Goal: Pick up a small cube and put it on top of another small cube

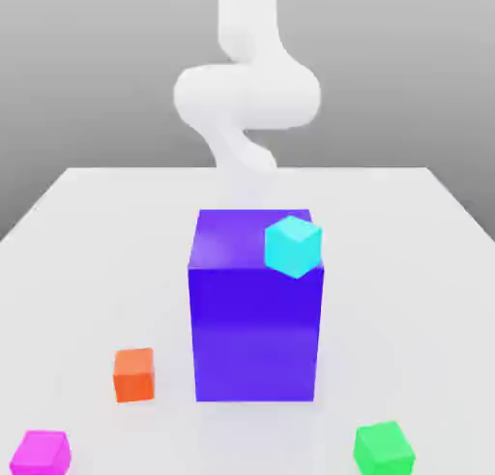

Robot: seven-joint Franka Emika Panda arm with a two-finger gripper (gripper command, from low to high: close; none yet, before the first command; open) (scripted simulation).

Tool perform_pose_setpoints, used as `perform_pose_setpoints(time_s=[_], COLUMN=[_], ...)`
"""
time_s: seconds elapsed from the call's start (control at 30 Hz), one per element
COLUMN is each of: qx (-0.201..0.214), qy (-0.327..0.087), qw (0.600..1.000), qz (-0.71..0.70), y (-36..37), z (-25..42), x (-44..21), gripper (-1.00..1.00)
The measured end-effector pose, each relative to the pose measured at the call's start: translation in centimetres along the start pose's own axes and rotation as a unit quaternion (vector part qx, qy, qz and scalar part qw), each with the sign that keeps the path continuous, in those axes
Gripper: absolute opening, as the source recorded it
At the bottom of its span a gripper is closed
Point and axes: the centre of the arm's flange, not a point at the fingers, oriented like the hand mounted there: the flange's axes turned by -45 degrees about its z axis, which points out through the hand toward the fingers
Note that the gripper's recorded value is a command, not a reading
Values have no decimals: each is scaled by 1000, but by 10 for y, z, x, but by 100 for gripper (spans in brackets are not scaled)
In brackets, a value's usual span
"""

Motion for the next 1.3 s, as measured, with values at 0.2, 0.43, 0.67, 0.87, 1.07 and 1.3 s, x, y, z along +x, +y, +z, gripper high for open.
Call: perform_pose_setpoints(time_s=[0.2, 0.43, 0.67, 0.87, 1.07, 1.3], qx=[20, 28, 19, 4, -20, -21], qy=[-75, -155, -231, -296, -354, -359], qw=[997, 987, 972, 955, 935, 933], qz=[6, 15, 26, 23, 17, 17], y=[43, 94, 152, 193, 236, 241], z=[104, 219, 318, 387, 437, 478], x=[-2, -33, -95, -164, -241, -282], gripper=[0, 0, 0, 0, 0, -100])
